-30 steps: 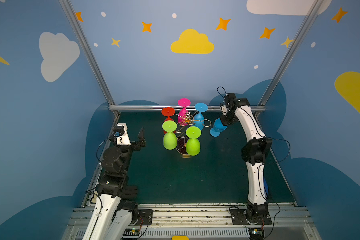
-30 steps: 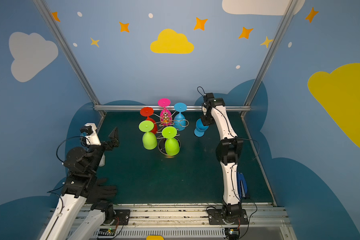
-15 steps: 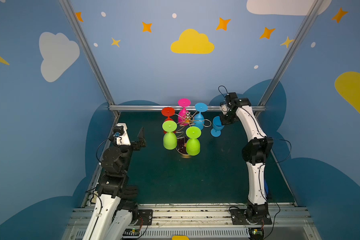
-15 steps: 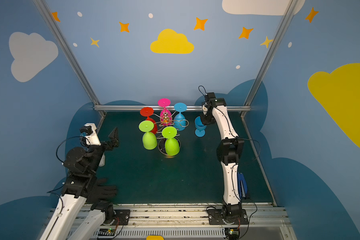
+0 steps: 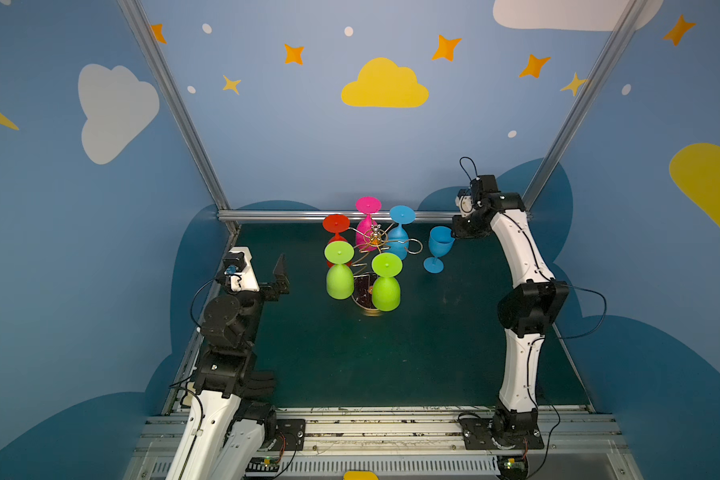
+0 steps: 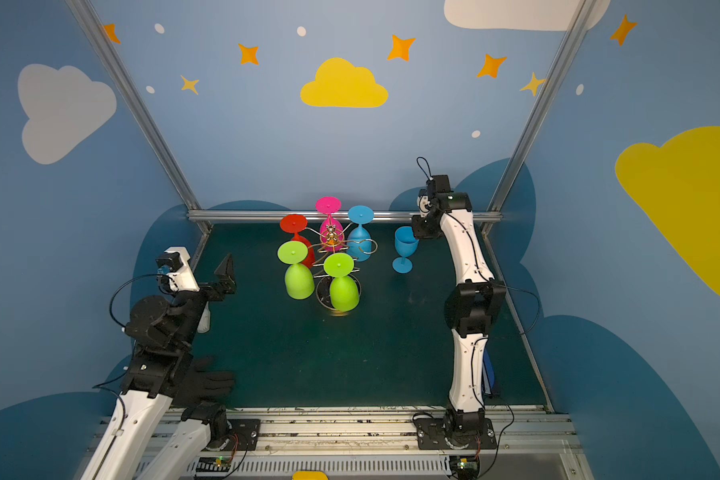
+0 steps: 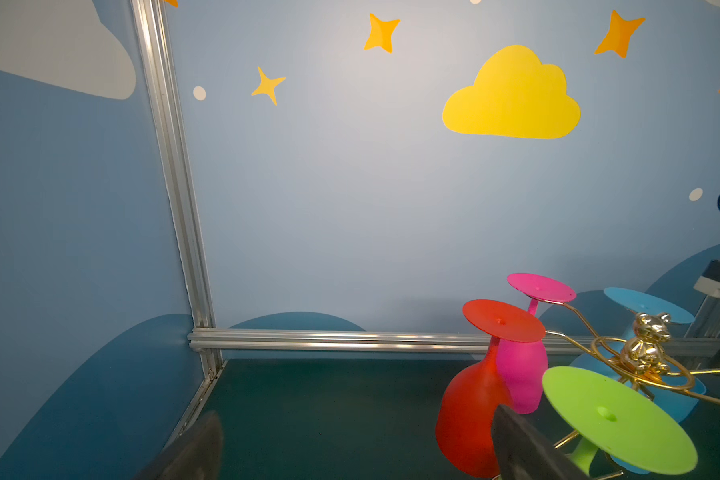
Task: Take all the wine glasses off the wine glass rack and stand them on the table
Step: 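Lower the blue glass upright onto the table and open the right gripper, then raise the right gripper and swing it toward the nearer lime-green glass on the rack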
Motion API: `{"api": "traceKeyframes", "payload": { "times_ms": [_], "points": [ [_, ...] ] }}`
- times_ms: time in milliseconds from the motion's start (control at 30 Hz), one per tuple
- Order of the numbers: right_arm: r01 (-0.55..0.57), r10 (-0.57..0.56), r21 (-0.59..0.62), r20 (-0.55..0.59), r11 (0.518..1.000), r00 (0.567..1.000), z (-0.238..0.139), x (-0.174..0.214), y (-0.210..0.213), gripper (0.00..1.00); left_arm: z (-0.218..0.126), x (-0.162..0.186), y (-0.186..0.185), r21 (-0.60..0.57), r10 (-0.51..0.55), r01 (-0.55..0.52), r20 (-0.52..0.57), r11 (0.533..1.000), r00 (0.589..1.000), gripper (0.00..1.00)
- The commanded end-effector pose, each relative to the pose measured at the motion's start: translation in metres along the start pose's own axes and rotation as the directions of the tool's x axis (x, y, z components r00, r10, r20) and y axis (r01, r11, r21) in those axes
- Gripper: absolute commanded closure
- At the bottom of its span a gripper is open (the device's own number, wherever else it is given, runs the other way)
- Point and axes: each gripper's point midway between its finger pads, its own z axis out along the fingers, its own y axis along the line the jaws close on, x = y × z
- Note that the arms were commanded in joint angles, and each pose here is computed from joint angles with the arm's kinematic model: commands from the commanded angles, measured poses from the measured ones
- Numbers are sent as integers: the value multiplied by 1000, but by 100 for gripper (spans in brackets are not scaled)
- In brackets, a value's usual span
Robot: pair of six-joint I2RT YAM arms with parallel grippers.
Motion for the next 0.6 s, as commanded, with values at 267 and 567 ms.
{"api": "traceKeyframes", "payload": {
  "times_ms": [267,567],
  "points": [
    [-108,199,-365,219,925,955,-127,16,60,59,-4,-3,3,-7,-55,55,18,998,998,1],
    [-28,336,-561,454,827,825,-186,90,89,52,-1,-18,5,6,-162,162,76,987,984,1]
  ]
}}
